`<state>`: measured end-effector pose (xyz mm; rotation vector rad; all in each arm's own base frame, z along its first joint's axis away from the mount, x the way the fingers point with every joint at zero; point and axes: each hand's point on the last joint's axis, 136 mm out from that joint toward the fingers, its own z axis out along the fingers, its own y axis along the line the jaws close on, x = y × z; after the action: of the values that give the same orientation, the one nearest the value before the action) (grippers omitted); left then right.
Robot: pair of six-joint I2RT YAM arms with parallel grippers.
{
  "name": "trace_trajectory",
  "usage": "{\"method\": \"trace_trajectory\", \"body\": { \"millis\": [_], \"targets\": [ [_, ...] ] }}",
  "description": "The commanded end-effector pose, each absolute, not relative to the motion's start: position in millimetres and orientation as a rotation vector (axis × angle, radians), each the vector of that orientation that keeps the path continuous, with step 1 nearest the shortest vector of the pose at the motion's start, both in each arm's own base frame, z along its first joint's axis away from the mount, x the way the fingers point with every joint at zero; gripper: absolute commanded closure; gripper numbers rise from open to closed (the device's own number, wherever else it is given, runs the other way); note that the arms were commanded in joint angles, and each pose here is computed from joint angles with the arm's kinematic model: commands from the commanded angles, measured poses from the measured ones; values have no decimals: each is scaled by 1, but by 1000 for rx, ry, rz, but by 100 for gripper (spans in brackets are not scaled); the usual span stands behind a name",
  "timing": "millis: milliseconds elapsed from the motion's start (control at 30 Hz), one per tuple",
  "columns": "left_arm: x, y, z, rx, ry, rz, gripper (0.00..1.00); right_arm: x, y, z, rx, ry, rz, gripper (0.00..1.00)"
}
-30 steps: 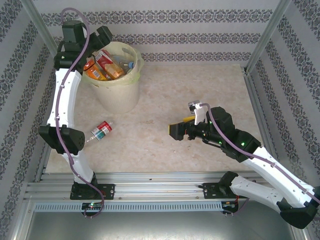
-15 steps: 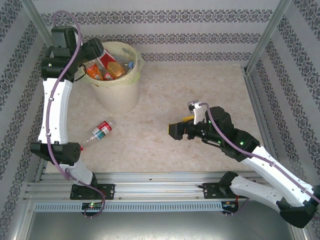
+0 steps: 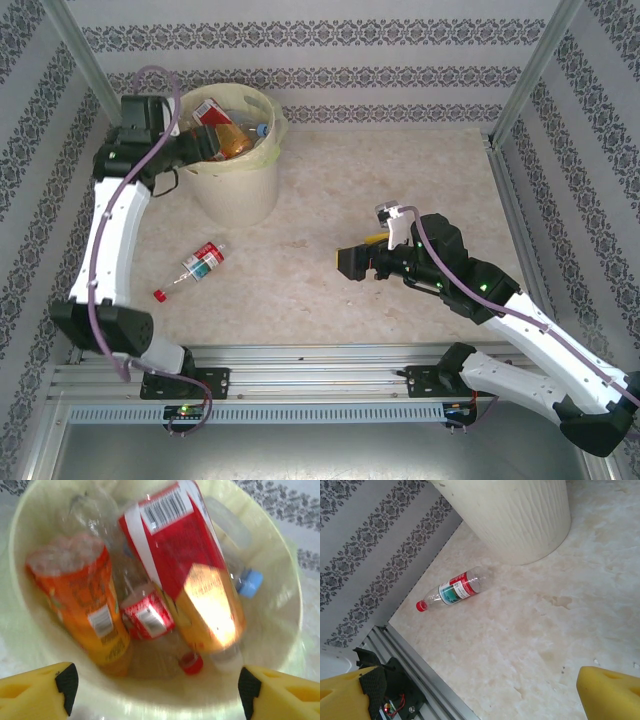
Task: Put the plastic bottles in the bin
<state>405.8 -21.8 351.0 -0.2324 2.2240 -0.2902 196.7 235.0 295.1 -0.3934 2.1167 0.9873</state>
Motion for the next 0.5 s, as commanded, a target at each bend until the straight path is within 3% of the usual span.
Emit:
{"method": "trace_trajectory", "body": {
  "millis": [0,167,467],
  "targets": [
    [375,-27,375,-24,2130,-249,11,192,240,297,-416,2100,1023,2],
    [336,-26,352,27,2186,-209,1,192,243,295,-428,2106,1033,2],
    [291,-25,275,36,2407,-191,0,188,250,294,-471,2105,1073,2]
  ]
}}
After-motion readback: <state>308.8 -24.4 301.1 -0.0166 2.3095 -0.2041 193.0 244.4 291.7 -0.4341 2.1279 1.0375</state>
